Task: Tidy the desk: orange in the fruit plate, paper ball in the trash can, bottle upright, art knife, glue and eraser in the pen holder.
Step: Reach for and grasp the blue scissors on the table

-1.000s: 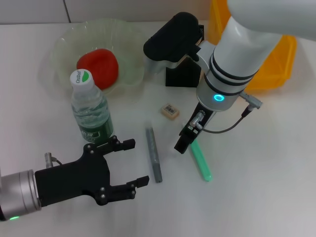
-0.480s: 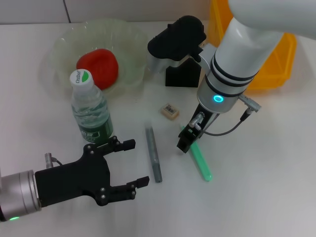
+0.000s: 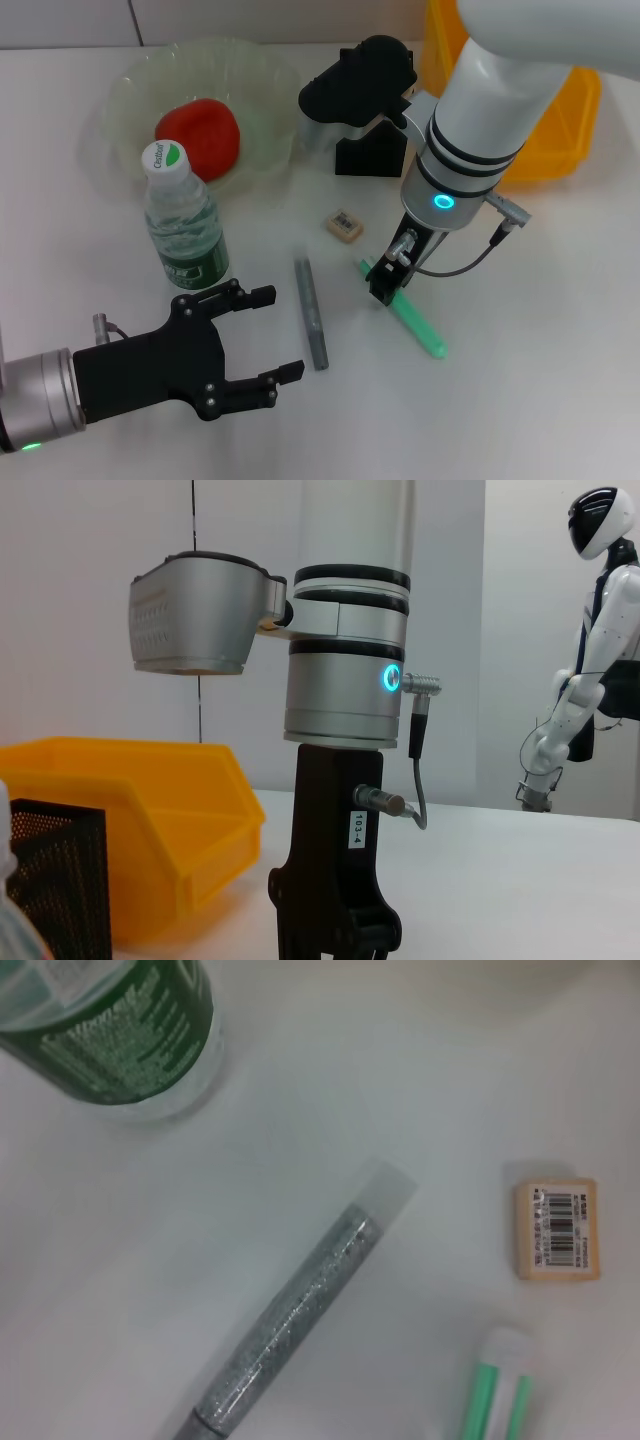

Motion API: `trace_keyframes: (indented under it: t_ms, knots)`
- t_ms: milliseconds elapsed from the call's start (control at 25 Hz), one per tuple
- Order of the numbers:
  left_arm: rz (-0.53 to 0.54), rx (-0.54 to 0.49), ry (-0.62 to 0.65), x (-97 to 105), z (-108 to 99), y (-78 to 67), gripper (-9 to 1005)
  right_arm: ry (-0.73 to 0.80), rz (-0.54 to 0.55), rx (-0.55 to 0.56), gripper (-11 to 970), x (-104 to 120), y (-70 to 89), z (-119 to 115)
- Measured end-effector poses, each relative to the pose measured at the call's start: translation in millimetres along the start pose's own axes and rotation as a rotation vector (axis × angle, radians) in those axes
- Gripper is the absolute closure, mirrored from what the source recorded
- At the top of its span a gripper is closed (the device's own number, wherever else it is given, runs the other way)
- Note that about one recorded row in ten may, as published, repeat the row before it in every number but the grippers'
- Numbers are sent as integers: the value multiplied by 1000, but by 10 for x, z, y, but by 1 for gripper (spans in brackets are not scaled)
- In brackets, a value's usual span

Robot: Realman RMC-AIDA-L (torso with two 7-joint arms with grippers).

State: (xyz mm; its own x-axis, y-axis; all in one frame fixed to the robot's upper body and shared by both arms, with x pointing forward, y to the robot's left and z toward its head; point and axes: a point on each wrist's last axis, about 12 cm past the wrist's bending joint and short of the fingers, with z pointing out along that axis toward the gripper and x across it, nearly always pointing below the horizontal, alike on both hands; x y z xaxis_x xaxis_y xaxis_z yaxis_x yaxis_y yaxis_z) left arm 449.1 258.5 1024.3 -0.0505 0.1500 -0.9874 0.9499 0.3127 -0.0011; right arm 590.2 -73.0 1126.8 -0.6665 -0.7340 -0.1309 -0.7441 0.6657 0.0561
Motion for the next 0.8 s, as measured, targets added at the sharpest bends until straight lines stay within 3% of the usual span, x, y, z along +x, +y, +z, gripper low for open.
trace_keyframes:
  t_ms: [600,800]
  knots:
    - [5,5,-11,-23,16,15,182,-37,-12,2,919,58,4,-69]
    - [4,9,-14,-33,25,22,182,-74,12,-26,856,70,-6,-148]
